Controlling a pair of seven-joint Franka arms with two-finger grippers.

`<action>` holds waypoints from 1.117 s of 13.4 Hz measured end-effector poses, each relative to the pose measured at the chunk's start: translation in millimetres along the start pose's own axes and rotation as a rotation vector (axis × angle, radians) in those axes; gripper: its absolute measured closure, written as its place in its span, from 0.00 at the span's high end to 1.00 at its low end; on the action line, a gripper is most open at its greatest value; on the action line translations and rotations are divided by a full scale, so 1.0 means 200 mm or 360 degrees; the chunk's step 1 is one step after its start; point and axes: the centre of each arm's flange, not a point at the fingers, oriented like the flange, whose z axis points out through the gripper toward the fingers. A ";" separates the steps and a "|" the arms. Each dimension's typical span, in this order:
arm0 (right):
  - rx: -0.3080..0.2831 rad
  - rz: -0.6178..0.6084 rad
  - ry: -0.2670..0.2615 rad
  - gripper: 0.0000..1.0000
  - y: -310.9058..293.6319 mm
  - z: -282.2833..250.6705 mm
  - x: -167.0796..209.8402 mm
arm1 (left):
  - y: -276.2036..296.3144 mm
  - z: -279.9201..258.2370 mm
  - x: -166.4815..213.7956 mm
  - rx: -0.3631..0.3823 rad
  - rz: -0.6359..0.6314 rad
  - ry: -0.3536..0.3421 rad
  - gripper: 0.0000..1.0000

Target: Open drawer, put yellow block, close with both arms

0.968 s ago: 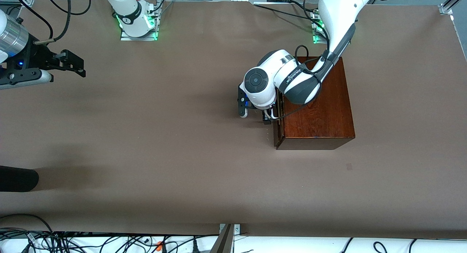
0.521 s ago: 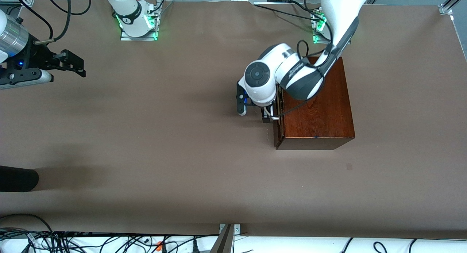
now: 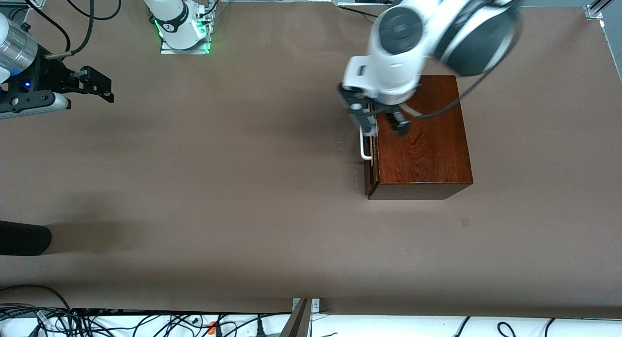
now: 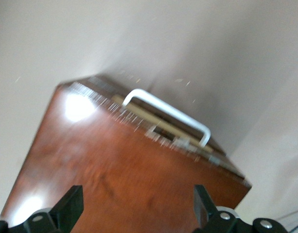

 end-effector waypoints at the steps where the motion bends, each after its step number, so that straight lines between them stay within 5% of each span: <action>1: 0.0000 0.0000 0.0000 1.00 0.00 0.00 0.00 | -0.12 -0.04 -0.09 -0.0001 -0.0083 0.0005 1.00; 7: -0.0002 -0.0031 0.0007 1.00 -0.05 -0.01 0.00 | -0.71 -0.16 -0.57 -0.0009 -0.0602 0.0117 1.00; 9: -0.0002 -0.0038 0.0013 1.00 -0.07 -0.02 0.00 | -0.80 -0.26 -0.74 -0.0034 -0.0895 0.0255 1.00; 15: -0.0004 -0.0084 0.0026 1.00 -0.15 -0.04 0.01 | -0.89 -0.19 -1.21 -0.0024 -0.1425 0.0357 1.00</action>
